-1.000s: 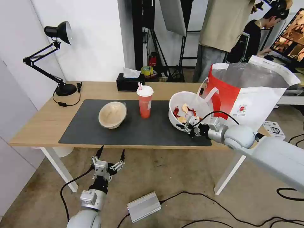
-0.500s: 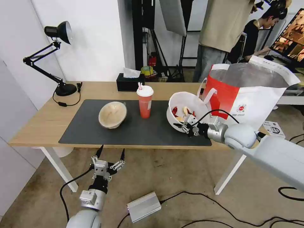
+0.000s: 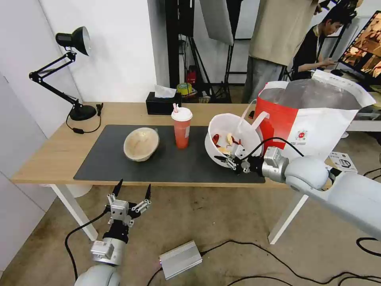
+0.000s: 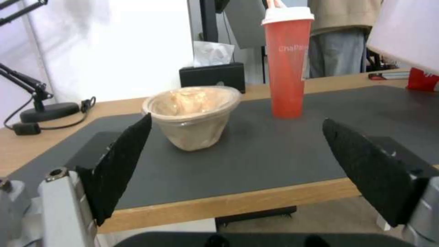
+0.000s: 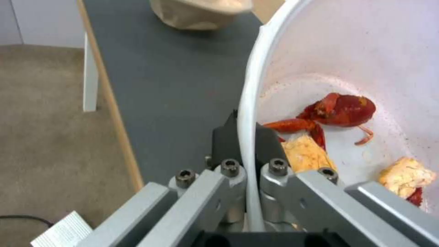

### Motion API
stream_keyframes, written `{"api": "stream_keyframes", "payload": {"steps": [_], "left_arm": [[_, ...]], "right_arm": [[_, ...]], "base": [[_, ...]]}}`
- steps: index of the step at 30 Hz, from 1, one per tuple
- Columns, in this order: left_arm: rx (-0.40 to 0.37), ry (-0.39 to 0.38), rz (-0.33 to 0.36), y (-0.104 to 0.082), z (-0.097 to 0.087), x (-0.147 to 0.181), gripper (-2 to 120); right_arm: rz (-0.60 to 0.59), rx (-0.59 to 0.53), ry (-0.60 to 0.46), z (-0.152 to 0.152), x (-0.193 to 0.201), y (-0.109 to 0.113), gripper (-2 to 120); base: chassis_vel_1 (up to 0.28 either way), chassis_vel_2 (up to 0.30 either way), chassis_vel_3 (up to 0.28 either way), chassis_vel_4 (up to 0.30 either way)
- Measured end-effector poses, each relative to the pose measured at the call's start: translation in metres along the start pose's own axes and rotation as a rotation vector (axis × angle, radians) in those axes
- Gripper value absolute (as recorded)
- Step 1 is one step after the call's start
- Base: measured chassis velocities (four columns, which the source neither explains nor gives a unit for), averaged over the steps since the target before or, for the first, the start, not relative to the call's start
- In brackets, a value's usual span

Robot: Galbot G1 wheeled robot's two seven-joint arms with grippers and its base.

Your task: Pick up the trash from the table and place it into the takeout bag.

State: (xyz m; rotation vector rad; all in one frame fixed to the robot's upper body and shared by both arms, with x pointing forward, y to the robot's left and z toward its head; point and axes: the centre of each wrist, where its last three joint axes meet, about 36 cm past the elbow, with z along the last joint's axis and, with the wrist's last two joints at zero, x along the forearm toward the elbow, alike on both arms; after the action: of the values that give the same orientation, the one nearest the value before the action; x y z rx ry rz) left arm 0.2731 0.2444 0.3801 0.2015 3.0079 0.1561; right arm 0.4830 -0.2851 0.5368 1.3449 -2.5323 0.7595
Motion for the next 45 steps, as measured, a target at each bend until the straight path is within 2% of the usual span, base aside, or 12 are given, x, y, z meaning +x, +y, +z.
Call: {"api": "stream_keyframes", "payload": {"steps": [11, 33, 38, 45], "left_arm": [[-0.01, -0.006, -0.003, 0.001, -0.007, 0.004, 100], [-0.026, -0.012, 0.001, 0.002, -0.013, 0.008, 100], [-0.027, -0.012, 0.0, 0.002, -0.013, 0.008, 100], [-0.029, -0.008, 0.009, -0.001, -0.011, 0.009, 100]], "right_arm": [[-0.026, 0.029, -0.041, -0.026, 0.015, 0.01, 0], [-0.099, 0.056, -0.17, -0.091, 0.042, 0.048, 0], [-0.09, 0.069, -0.19, -0.101, 0.05, 0.047, 0], [-0.025, 0.119, -0.224, -0.124, 0.074, 0.027, 0]], "base": [[0.0, 0.0, 0.0, 0.0], [0.0, 0.0, 0.0, 0.0], [0.0, 0.0, 0.0, 0.0], [0.0, 0.0, 0.0, 0.0]]}}
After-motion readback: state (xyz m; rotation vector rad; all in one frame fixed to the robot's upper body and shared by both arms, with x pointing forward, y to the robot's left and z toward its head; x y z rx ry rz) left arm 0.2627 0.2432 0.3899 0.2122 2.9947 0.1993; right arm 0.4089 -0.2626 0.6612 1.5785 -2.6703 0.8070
